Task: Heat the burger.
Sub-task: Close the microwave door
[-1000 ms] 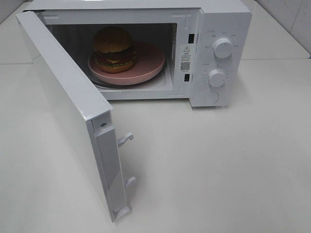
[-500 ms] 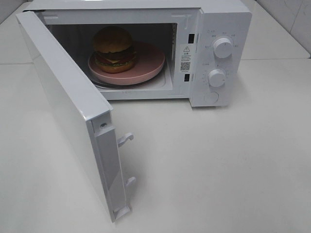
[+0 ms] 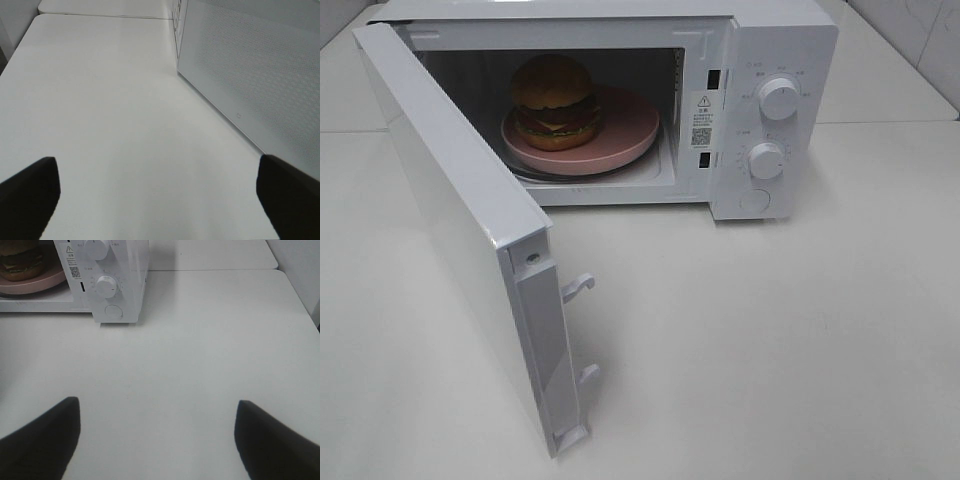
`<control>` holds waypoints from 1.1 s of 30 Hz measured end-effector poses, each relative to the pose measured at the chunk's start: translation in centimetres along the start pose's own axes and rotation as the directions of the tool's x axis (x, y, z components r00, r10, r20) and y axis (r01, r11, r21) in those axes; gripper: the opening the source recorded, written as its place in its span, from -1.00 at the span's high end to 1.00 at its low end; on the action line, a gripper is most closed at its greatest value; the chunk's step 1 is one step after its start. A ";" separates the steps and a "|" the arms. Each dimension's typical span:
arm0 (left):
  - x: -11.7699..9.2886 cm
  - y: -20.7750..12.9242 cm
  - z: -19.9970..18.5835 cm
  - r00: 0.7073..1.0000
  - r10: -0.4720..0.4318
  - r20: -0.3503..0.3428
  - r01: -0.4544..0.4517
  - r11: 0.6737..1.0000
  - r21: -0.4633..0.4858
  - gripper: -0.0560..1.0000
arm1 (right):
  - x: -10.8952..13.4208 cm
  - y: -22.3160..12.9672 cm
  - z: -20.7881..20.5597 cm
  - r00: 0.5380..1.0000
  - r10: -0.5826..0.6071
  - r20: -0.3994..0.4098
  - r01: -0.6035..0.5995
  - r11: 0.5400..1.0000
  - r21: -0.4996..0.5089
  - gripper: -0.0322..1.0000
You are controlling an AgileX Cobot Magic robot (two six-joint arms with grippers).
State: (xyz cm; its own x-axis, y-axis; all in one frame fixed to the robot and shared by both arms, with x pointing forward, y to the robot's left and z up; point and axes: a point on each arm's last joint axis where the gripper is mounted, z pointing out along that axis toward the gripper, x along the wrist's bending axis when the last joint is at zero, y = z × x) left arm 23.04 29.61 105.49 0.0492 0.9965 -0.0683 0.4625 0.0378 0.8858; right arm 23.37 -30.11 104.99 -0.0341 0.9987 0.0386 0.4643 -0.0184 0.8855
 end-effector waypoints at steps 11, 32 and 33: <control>0.0 3.4 0.5 0.997 -0.074 0.013 0.075 0.982 -0.175 -0.56 | 0.0 0.0 0.0 1.000 0.000 0.000 0.000 1.000 0.000 -0.51; 0.7 7.3 9.7 0.999 -0.023 -0.028 0.013 0.953 -0.303 0.89 | 0.0 0.0 0.0 1.000 0.000 0.000 0.000 1.000 0.000 -0.50; 0.9 6.7 10.8 0.999 -0.025 -0.032 0.013 0.943 -0.333 0.89 | 0.0 0.0 0.0 1.000 0.000 0.000 0.000 1.000 0.000 -0.50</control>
State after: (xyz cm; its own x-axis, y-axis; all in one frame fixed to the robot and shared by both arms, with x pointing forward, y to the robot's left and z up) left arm 35.78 29.91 106.39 0.0094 0.9971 -0.0755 0.1423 0.0734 0.9871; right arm 23.37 -30.11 104.99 -0.0341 0.9987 0.0386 0.4643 -0.0184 0.8855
